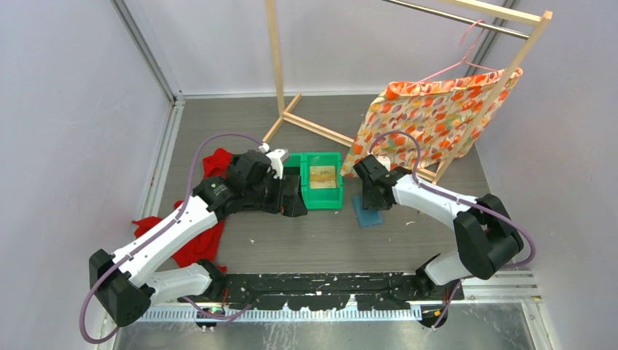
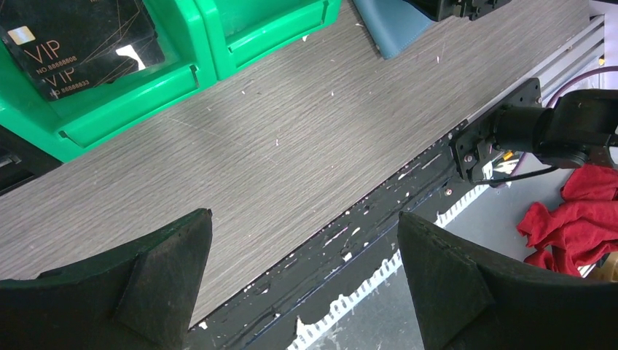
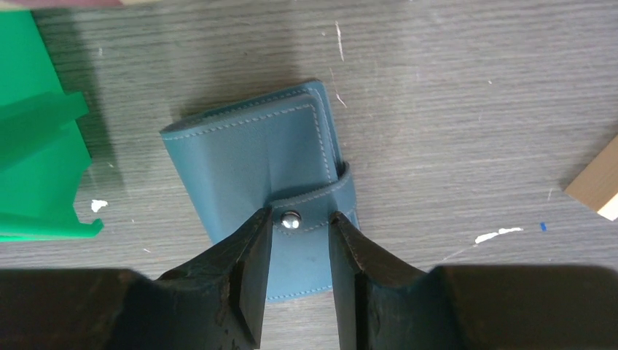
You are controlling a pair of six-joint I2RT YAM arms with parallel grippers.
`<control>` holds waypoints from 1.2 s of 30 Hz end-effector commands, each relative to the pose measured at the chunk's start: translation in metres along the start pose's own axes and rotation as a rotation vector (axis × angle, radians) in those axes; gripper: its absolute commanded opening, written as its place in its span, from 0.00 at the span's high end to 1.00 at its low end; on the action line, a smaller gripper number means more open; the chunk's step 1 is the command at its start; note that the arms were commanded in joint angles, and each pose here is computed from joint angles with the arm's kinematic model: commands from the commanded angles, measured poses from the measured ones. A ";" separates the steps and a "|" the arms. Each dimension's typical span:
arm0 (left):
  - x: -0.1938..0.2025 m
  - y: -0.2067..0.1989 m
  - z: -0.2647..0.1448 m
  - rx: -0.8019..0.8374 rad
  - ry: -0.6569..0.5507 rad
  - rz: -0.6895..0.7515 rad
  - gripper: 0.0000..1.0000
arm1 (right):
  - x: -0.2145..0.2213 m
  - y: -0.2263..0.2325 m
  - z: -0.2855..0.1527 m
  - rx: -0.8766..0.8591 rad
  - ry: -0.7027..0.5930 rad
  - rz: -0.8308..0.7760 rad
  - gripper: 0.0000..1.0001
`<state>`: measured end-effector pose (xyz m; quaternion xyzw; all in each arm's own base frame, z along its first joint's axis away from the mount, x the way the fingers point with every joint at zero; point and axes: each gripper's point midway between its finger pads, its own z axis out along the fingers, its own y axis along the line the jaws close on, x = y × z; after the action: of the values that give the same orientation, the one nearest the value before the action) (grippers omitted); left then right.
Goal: Take the credit cards out of the card holder
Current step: Move the card holder to the center of the board.
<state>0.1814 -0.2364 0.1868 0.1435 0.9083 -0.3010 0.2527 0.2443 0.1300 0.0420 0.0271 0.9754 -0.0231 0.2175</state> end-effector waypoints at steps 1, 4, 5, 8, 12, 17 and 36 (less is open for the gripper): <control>-0.014 -0.015 -0.004 0.047 -0.034 0.002 0.00 | -0.023 0.022 -0.001 -0.058 -0.069 -0.014 0.60; -0.014 -0.015 -0.006 0.046 -0.037 0.003 0.00 | -0.027 0.024 -0.001 -0.052 -0.081 -0.021 0.59; -0.014 -0.015 -0.006 0.043 -0.038 0.005 0.00 | -0.028 0.023 0.000 -0.040 -0.082 -0.024 0.59; -0.014 -0.013 -0.006 0.038 -0.037 0.006 0.00 | -0.025 0.022 0.006 -0.022 -0.069 -0.029 0.60; -0.013 -0.012 -0.005 0.032 -0.033 0.004 0.00 | -0.017 0.016 0.014 0.013 -0.039 -0.027 0.62; -0.011 -0.012 -0.004 0.034 -0.029 0.003 0.00 | -0.013 0.005 0.009 0.045 -0.057 -0.007 0.75; -0.007 -0.016 0.014 0.054 0.002 -0.016 0.00 | 0.010 -0.008 -0.034 -0.042 -0.070 0.131 0.65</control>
<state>0.1812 -0.2452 0.1763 0.1378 0.9149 -0.3016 0.2301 0.2267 0.1211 0.0672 0.0661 0.9641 -0.0006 0.2573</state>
